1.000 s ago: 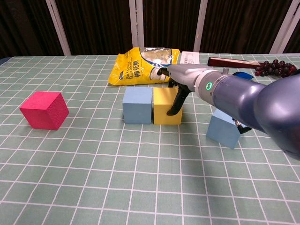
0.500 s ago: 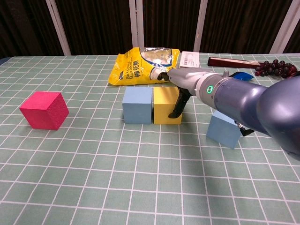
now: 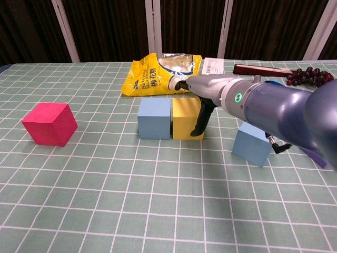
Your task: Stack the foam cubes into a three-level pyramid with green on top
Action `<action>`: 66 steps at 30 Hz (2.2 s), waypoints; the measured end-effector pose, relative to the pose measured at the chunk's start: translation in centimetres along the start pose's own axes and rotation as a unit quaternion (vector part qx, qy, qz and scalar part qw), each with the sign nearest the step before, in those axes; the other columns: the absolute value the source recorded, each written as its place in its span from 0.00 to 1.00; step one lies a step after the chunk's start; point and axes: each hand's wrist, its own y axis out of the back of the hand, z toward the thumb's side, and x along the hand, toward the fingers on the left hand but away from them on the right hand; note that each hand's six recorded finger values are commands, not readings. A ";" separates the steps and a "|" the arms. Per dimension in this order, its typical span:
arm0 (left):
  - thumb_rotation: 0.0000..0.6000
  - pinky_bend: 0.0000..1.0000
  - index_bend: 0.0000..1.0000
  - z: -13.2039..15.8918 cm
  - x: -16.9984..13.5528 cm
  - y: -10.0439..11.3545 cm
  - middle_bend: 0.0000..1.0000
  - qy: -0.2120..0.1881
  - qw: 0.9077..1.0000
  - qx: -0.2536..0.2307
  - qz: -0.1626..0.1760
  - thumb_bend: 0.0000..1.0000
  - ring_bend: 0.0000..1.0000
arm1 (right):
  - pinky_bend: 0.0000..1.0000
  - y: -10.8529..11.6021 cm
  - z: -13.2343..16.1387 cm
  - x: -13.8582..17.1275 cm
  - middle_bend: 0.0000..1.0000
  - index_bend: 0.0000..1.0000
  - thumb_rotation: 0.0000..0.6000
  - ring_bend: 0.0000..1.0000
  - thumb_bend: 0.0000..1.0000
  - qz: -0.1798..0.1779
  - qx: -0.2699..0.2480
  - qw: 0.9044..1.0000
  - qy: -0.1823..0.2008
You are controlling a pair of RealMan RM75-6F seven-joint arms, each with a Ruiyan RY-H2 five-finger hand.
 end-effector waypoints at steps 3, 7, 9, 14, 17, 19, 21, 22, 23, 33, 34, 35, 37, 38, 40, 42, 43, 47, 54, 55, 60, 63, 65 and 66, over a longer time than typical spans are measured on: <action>1.00 0.00 0.00 0.0 0.0 0.0 0.00 -0.001 1.000 0.001 0.001 0.08 0.00 | 0.00 0.5 0.4 0.9 0.00 0.00 1.00 0.00 0.18 -0.003 -0.001 1.000 0.009; 1.00 0.00 0.00 0.1 0.0 0.0 0.00 -0.002 1.000 0.003 0.002 0.08 0.00 | 0.00 1.3 0.5 2.4 0.00 0.00 1.00 0.00 0.18 -0.006 0.002 1.000 0.017; 1.00 0.00 0.00 0.2 0.0 0.0 0.00 -0.004 1.000 0.004 0.003 0.08 0.00 | 0.00 1.7 0.4 3.1 0.00 0.00 1.00 0.00 0.18 -0.007 0.002 1.000 0.019; 1.00 0.00 0.00 0.4 -0.1 0.1 0.00 -0.010 1.000 0.007 0.005 0.08 0.00 | 0.00 2.6 -0.8 5.6 0.00 0.00 1.00 0.00 0.18 -0.011 0.002 1.000 0.009; 1.00 0.00 0.00 0.5 -0.1 0.1 0.00 -0.012 1.000 0.008 0.005 0.08 0.00 | 0.00 2.6 -2.7 6.8 0.00 0.00 1.00 0.00 0.18 -0.011 0.007 1.000 -0.012; 1.00 0.00 0.00 0.5 -0.1 0.0 0.00 -0.013 1.000 0.007 0.005 0.08 0.00 | 0.00 2.0 -4.0 7.3 0.00 0.00 1.00 0.00 0.18 -0.006 0.008 1.000 -0.027; 1.00 0.00 0.00 0.6 -0.1 0.0 0.00 -0.014 1.000 0.006 0.005 0.08 0.00 | 0.00 1.6 -4.9 7.4 0.00 0.00 1.00 0.00 0.18 -0.003 0.009 0.999 -0.038; 1.00 0.00 0.00 0.7 -0.1 0.0 0.00 -0.015 1.000 0.007 0.005 0.08 0.00 | 0.00 1.5 -5.5 7.4 0.00 0.00 1.00 0.00 0.18 -0.003 0.012 0.999 -0.044; 1.00 0.00 0.00 0.7 -0.1 0.0 0.00 -0.016 1.000 0.007 0.005 0.08 0.00 | 0.00 1.3 -5.9 7.4 0.00 0.00 1.00 0.00 0.18 -0.003 0.014 0.999 -0.050; 1.00 0.00 0.00 0.7 0.0 -0.2 0.00 -0.014 1.000 0.007 0.003 0.08 0.00 | 0.00 -0.5 -10.6 7.1 0.00 0.00 1.00 0.00 0.18 0.015 0.031 0.993 -0.110; 1.00 0.00 0.00 0.7 0.0 -0.2 0.00 -0.013 1.000 0.007 0.003 0.08 0.00 | 0.00 -0.8 -10.8 7.3 0.00 0.00 1.00 0.00 0.18 0.021 0.027 0.993 -0.113; 1.00 0.00 0.00 0.7 0.0 -0.2 0.00 -0.013 1.000 0.007 0.002 0.08 0.00 | 0.00 -1.0 -10.9 7.4 0.00 0.00 1.00 0.00 0.18 0.026 0.024 0.993 -0.114; 1.00 0.00 0.00 0.7 0.0 -0.2 0.00 -0.013 1.000 0.006 0.002 0.08 0.00 | 0.00 -1.3 -11.0 7.6 0.00 0.00 1.00 0.00 0.18 0.033 0.021 0.993 -0.115; 1.00 0.00 0.00 0.7 0.0 -0.2 0.00 -0.013 1.000 0.006 0.002 0.08 0.00 | 0.00 -1.3 -11.0 7.6 0.00 0.00 1.00 0.00 0.18 0.032 0.022 0.993 -0.115; 1.00 0.00 0.00 0.7 0.0 -0.2 0.00 -0.013 1.000 0.005 0.002 0.08 0.00 | 0.00 -1.2 -11.1 7.5 0.00 0.00 1.00 0.00 0.18 0.029 0.026 0.992 -0.117; 1.00 0.00 0.00 0.7 0.0 -0.1 0.00 -0.013 1.000 0.003 0.002 0.08 0.00 | 0.00 -1.2 -11.4 7.3 0.00 0.00 1.00 0.00 0.18 0.025 0.031 0.992 -0.121; 1.00 0.00 0.00 0.6 0.0 -0.1 0.00 -0.012 1.000 0.003 0.003 0.08 0.00 | 0.00 -1.1 -11.6 7.2 0.00 0.00 1.00 0.00 0.18 0.024 0.034 0.991 -0.125; 1.00 0.00 0.00 0.5 0.0 0.0 0.00 -0.010 1.000 0.000 0.002 0.08 0.00 | 0.00 -1.1 -12.4 7.1 0.02 0.00 1.00 0.00 0.18 0.022 0.044 0.988 -0.147; 1.00 0.00 0.00 0.5 0.0 0.0 0.00 -0.009 1.000 -0.001 0.001 0.08 0.00 | 0.00 -1.2 -13.8 7.0 0.22 0.00 1.00 0.08 0.18 0.026 0.045 0.982 -0.181; 1.00 0.00 0.00 0.5 0.0 0.0 0.00 -0.009 1.000 -0.001 0.000 0.08 0.00 | 0.00 -1.2 -13.8 6.9 0.23 0.00 1.00 0.09 0.18 0.025 0.043 0.982 -0.180; 1.00 0.00 0.00 0.5 0.0 0.0 0.00 -0.009 1.000 -0.001 0.000 0.08 0.00 | 0.00 -1.2 -13.8 6.7 0.23 0.00 1.00 0.09 0.18 0.019 0.035 0.985 -0.168; 1.00 0.00 0.00 0.5 0.0 -0.1 0.00 -0.008 1.000 -0.001 -0.001 0.08 0.00 | 0.00 -1.1 -13.6 6.6 0.23 0.00 1.00 0.09 0.18 0.015 0.030 0.987 -0.158; 1.00 0.00 0.00 0.5 0.1 -0.1 0.00 -0.008 1.000 0.000 -0.001 0.08 0.00 | 0.00 -1.0 -13.4 6.5 0.24 0.00 1.00 0.10 0.18 0.012 0.029 0.988 -0.151; 1.00 0.00 0.00 0.5 0.1 -0.1 0.00 -0.008 1.000 0.000 -0.002 0.08 0.00 | 0.00 -1.0 -13.4 6.5 0.25 0.00 1.00 0.11 0.18 0.010 0.029 0.989 -0.147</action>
